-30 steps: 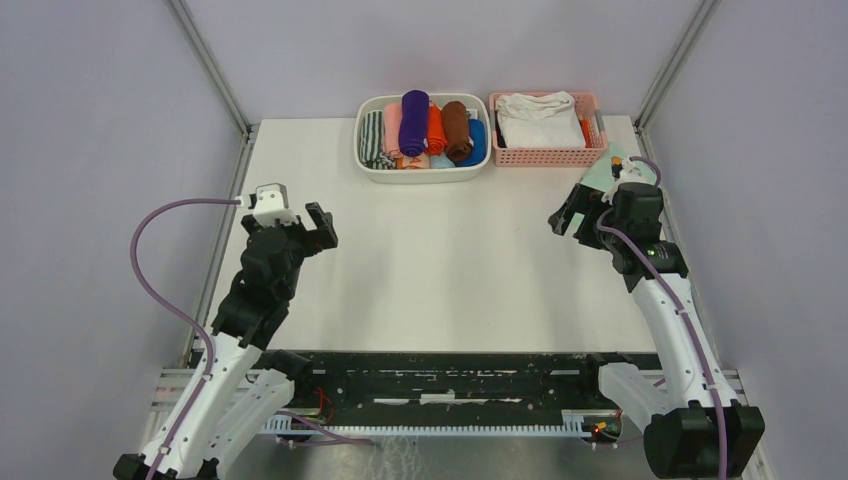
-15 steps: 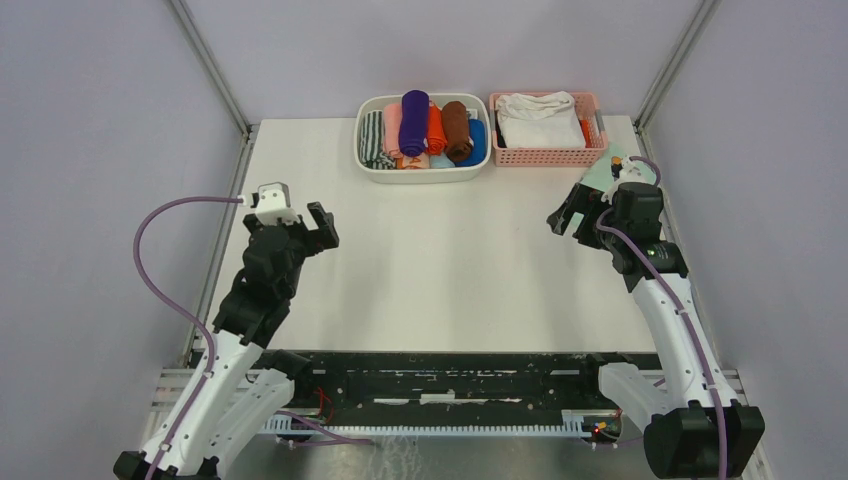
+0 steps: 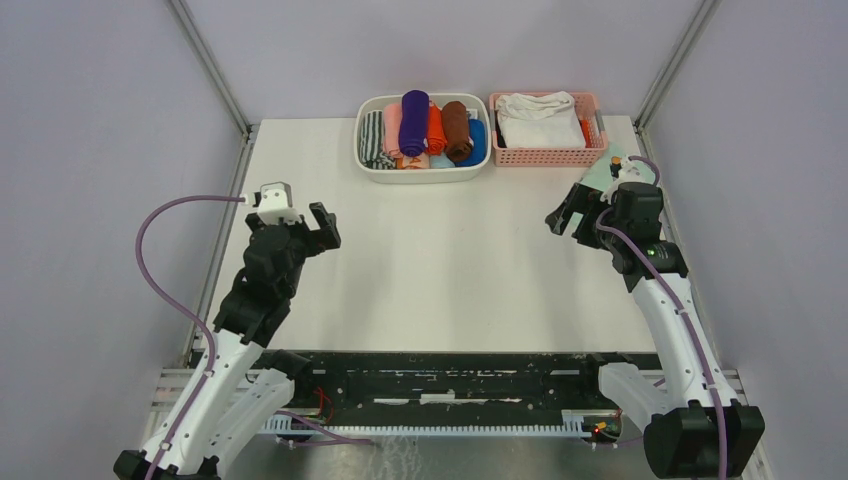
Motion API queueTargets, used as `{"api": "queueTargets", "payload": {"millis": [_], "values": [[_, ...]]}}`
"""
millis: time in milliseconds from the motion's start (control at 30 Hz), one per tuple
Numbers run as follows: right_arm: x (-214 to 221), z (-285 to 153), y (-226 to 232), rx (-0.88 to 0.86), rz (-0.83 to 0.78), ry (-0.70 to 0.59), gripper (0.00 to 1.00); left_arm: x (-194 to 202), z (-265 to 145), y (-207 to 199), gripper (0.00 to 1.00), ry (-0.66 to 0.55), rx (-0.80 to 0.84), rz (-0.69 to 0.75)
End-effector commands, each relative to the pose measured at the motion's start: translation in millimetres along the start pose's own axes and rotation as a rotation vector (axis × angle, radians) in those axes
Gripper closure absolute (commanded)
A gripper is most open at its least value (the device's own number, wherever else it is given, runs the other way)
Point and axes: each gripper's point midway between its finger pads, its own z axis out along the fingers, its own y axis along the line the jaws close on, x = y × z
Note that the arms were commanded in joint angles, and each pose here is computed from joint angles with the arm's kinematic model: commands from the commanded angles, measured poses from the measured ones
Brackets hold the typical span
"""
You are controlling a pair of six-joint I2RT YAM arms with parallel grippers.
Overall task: Roll the towels
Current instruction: Reset both arms
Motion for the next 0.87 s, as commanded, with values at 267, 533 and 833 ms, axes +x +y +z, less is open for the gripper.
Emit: {"api": "queueTargets", "payload": {"millis": [267, 533, 833], "values": [[-16.6, -1.5, 8.5, -0.033, -0.001, -0.063, 0.0, -19.6, -2.8, -12.4, 0.01, -0.064, 0.07, -0.006], [-18.0, -2.6, 5.1, -0.011, 0.006, -0.07, 0.0, -21.7, -3.7, -10.6, 0.01, -0.072, 0.059, -0.018], [-15.3, -0.7, 8.0, -0.035, 0.002, -0.068, 0.0, -23.0, -4.7, -6.5, 0.01, -0.081, 0.039, -0.02]]}}
